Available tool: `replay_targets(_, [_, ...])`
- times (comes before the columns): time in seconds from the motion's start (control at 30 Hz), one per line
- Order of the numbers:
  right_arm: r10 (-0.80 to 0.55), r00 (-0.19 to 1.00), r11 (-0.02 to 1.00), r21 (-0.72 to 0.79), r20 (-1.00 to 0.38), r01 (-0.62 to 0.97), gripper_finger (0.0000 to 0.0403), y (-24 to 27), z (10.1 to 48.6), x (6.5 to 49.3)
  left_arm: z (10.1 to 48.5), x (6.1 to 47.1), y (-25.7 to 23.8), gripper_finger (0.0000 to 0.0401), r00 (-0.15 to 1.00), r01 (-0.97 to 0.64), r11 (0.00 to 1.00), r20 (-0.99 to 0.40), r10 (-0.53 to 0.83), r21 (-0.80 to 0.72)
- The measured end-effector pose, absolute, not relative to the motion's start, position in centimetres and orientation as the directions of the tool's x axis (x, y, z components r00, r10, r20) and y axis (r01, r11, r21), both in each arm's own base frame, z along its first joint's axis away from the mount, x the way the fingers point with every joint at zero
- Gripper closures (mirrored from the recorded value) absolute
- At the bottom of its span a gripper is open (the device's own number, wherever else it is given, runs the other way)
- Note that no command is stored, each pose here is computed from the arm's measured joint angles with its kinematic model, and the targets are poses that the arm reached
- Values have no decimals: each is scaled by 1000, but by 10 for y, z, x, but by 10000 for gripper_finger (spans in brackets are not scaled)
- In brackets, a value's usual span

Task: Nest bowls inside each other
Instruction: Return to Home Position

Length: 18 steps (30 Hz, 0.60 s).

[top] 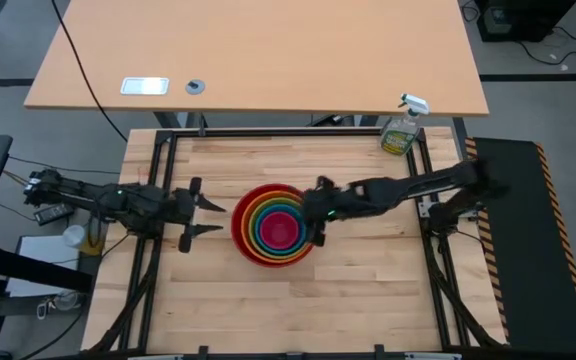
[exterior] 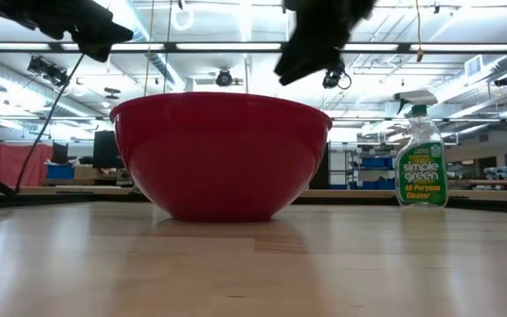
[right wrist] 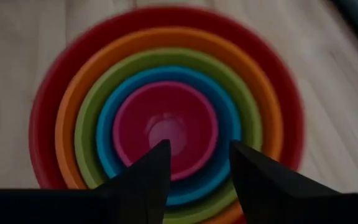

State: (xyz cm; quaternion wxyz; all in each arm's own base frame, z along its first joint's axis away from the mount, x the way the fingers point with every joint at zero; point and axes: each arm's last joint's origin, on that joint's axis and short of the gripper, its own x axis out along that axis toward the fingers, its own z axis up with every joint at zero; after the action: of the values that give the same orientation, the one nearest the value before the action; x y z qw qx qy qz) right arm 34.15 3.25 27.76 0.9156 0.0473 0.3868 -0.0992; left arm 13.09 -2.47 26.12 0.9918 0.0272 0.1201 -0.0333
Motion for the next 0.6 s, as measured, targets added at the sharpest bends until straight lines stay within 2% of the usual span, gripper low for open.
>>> replay_targets(0.17, [-159,788,959,98,-594,267,234,14,274,287,256,117,-21,191,990,54,998,-133,-48,39])
replay_targets(0.33, [-202,867,924,204,-455,322,234,1,261,229,246,105,-19,191,995,46,999,-85,-44,22])
replay_targets(0.6, [-251,933,874,356,-257,332,234,-5,220,167,227,95,-15,191,995,6,1000,97,-4,-20])
